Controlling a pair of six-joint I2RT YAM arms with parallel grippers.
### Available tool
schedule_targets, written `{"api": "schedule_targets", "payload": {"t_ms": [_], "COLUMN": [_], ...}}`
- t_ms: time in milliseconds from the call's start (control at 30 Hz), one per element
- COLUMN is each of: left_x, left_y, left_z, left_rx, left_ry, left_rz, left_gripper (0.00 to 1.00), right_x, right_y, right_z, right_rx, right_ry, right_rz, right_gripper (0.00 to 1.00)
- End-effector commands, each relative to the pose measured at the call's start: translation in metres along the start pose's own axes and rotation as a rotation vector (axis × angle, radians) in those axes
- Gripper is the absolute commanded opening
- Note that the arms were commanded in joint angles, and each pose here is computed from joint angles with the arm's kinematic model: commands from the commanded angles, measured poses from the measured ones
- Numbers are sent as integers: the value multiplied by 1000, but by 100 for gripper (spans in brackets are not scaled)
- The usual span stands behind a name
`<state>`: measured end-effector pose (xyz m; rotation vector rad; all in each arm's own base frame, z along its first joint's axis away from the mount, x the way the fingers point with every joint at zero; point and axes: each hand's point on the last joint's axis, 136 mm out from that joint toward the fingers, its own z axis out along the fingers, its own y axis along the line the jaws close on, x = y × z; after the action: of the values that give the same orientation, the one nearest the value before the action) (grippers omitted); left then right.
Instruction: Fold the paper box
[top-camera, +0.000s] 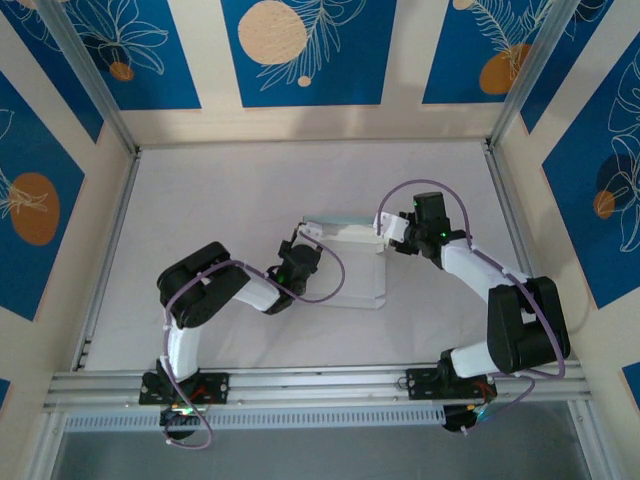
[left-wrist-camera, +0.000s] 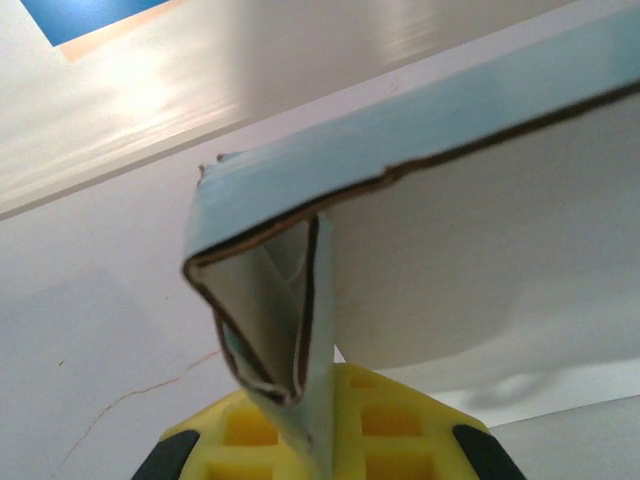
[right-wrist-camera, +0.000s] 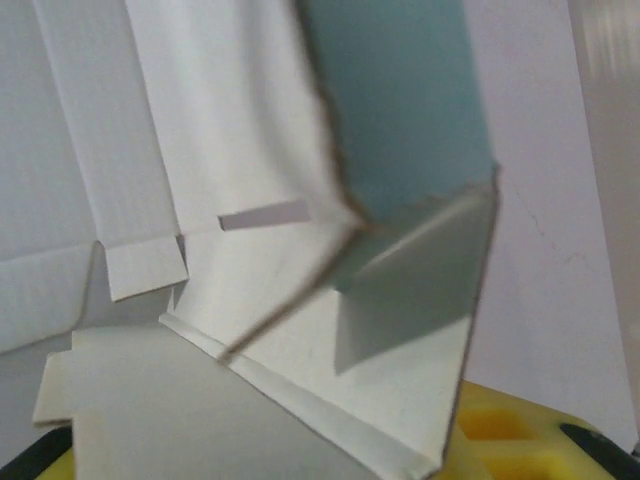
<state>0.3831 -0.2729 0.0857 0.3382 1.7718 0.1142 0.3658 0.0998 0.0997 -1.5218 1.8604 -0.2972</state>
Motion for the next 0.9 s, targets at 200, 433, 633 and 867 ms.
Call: {"api": "schedule_targets", "payload": {"t_ms": [200, 433, 633, 867], "left_x": [27, 28, 27, 27], "left_y": [-3, -3, -3, -4], "left_z": [-1, -1, -1, -2], "left_rx": [42, 45, 44, 49], "left_ry": [81, 81, 78, 73], "left_rz": [56, 54, 53, 41], "left_gripper": [0, 0, 0, 0], "right_x": [-44, -46, -50, -49], "right_y": [17, 11, 9, -2], "right_z": [-8, 5, 10, 12], "right_rx": [-83, -63, -61, -9], "right_ry": [-125, -98, -118, -111], "right_rz": [19, 101, 238, 468], "right_gripper": [42, 41, 48, 49]}}
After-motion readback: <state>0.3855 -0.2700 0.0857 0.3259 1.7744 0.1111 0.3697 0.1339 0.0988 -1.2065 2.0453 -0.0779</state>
